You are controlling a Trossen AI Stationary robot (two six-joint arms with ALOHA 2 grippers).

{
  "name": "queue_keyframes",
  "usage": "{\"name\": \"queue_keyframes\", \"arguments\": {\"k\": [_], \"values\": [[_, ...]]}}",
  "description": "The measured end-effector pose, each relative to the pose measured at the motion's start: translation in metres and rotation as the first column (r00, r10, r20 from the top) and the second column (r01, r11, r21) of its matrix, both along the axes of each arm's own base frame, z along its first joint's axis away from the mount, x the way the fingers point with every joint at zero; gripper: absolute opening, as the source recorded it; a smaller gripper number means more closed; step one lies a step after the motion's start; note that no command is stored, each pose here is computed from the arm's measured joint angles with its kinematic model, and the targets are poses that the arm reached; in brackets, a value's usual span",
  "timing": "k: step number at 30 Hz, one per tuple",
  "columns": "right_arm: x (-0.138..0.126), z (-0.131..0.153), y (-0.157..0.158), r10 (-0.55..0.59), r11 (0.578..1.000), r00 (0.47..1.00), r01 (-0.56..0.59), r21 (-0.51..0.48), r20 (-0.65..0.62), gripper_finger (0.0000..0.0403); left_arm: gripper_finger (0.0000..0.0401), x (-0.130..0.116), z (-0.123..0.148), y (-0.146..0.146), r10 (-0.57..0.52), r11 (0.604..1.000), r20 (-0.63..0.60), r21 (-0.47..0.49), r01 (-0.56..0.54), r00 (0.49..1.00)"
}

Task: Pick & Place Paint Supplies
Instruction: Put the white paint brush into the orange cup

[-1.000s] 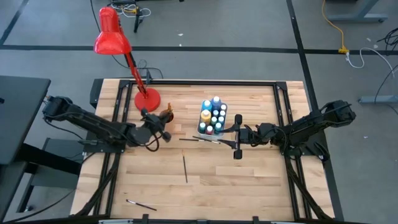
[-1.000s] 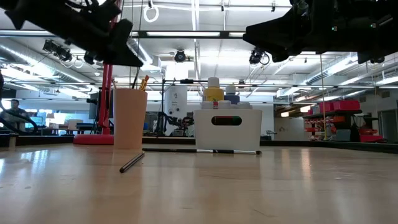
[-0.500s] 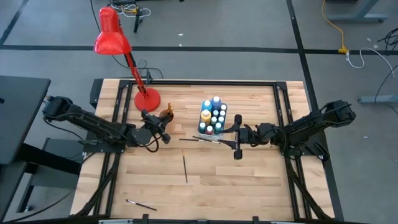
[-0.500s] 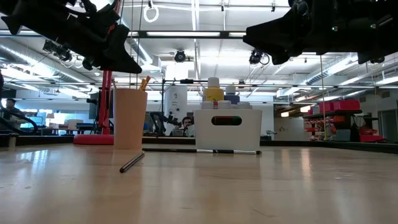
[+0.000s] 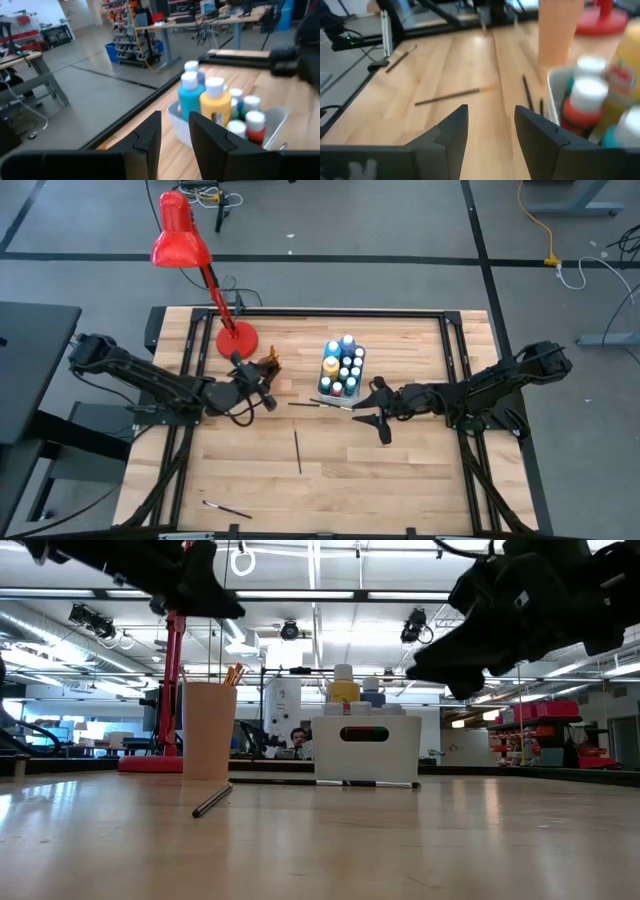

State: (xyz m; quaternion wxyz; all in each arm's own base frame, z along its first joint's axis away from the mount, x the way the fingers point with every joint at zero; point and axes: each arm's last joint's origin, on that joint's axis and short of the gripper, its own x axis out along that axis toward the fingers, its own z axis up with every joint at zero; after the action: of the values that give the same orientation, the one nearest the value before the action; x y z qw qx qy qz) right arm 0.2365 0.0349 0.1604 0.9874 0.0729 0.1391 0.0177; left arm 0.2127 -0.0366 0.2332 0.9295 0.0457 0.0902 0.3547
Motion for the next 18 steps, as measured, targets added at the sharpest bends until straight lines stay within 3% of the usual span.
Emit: {"name": "queue_keyframes", "arguments": {"k": [5,12,18], "values": [[-0.005,-0.007,0.014,0.04,0.998,0.996,-0.035,0.059,-0.084,0.0165,0.0109,0.004,0.015,-0.006,-0.025,1.0,0.025,0.01,0.024,0.999],[-0.007,-0.022,0.02,-0.066,0.998,0.985,0.066,-0.005,-0.162,0.0165,0.0109,0.004,0.016,-0.007,-0.033,0.999,0.018,0.014,0.032,0.999],[-0.001,-0.053,0.02,-0.136,0.99,0.958,0.121,-0.073,-0.252,0.0165,0.0109,0.004,0.016,-0.007,-0.036,0.999,0.014,0.015,0.036,0.999]]}}
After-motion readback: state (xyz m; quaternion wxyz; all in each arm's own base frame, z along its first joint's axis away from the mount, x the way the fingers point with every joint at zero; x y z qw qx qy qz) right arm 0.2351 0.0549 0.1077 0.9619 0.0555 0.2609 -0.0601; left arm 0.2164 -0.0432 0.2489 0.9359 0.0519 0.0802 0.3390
